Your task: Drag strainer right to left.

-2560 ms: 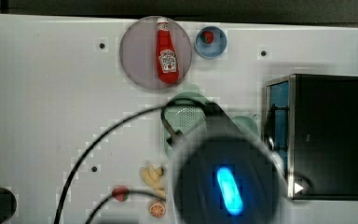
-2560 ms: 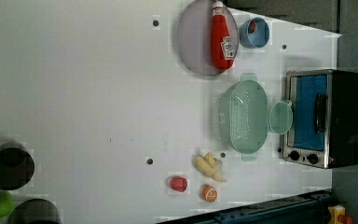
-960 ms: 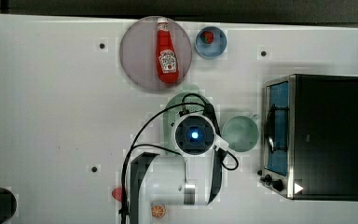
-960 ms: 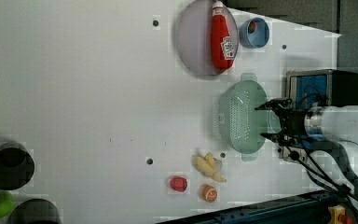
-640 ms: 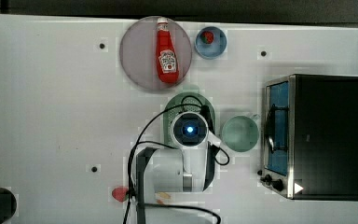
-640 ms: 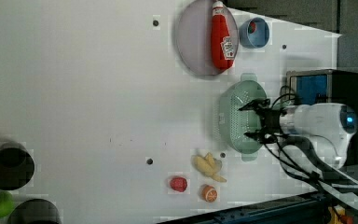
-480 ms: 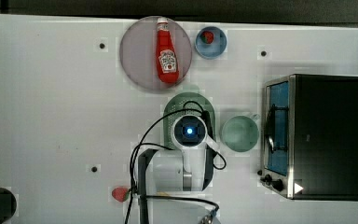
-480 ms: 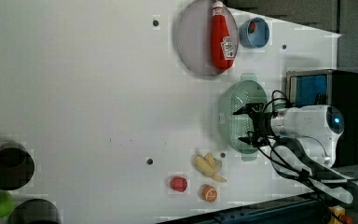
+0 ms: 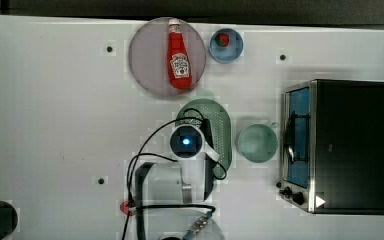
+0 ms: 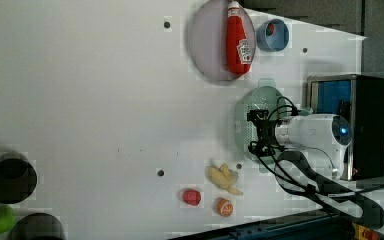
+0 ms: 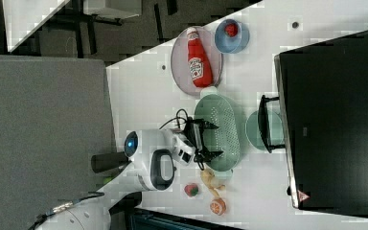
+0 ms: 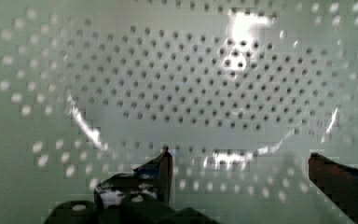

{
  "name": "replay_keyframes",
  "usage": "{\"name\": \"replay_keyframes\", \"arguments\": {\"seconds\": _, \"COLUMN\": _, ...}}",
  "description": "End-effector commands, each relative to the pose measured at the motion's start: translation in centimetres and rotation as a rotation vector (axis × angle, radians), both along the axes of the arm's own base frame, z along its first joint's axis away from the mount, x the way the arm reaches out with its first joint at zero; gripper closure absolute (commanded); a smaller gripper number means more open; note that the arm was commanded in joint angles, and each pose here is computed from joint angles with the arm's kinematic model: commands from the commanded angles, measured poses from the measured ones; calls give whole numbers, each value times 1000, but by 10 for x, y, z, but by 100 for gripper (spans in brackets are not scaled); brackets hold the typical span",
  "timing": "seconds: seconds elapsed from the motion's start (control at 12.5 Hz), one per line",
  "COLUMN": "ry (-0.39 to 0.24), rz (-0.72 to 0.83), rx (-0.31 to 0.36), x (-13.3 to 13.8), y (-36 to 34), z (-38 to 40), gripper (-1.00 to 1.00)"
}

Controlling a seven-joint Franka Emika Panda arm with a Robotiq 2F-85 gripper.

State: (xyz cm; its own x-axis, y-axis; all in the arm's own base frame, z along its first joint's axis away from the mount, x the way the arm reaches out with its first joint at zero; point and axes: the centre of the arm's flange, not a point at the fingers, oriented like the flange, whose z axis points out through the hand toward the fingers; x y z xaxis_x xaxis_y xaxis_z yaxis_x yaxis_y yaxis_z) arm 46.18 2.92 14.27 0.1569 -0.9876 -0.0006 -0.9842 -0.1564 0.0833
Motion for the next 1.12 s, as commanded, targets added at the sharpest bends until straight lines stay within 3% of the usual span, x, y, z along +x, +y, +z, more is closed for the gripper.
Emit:
{"name": "replay_keyframes", "arguments": {"seconds": 0.08, "ry": -19, "rz": -34, "rx": 4, "x": -2, "y": 22, "z": 0, "gripper": -100}}
{"name": "replay_keyframes", "arguments": {"seconds": 0.72, "ry": -25, "rz": -148, "rx": 18, "x": -11, "y": 122, "z": 1, "gripper": -100}}
{"name": "replay_keyframes", "arguments": {"seconds": 1.12, "ry": -31, "rz": -111, "rx": 28, "x": -8, "y": 176, "z": -3, "gripper": -100}}
